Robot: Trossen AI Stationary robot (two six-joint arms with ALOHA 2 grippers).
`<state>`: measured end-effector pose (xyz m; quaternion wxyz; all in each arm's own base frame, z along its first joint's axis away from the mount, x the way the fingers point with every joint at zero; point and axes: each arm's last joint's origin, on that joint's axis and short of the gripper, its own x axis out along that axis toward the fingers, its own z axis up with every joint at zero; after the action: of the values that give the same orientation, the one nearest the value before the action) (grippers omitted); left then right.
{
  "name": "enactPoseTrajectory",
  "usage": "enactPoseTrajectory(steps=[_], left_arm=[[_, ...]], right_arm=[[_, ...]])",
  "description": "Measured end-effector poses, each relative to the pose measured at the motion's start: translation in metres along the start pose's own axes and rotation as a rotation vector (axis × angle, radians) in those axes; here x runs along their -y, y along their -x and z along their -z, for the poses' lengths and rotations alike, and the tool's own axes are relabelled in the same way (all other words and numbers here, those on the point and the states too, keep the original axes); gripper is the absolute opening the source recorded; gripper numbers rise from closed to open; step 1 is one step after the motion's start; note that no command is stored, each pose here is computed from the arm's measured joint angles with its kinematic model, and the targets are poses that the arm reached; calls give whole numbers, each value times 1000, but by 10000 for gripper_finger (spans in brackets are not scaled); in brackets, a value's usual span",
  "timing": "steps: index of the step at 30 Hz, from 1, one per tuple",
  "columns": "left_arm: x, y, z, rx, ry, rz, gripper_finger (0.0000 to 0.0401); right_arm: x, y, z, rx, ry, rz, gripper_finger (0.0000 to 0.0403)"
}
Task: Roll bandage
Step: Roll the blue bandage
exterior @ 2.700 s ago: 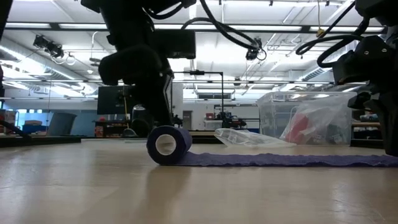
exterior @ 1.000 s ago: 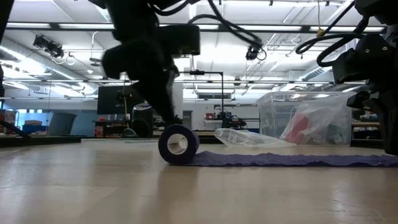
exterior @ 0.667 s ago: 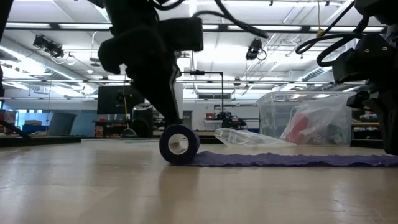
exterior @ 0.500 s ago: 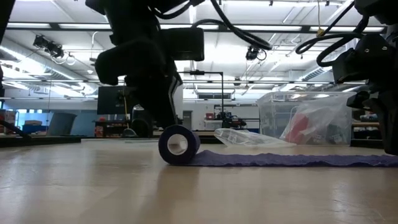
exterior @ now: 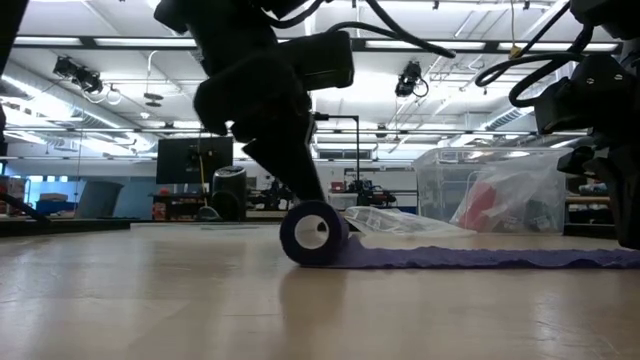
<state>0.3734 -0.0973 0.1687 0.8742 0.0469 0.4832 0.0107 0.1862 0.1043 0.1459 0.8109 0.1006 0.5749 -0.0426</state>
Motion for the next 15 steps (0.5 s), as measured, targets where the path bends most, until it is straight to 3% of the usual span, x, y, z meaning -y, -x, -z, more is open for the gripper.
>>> enactPoseTrajectory(steps=[15], left_arm=[[-7, 0, -10, 91, -15, -6, 1]], right_arm=[[1, 3, 1, -4, 11, -3, 0]])
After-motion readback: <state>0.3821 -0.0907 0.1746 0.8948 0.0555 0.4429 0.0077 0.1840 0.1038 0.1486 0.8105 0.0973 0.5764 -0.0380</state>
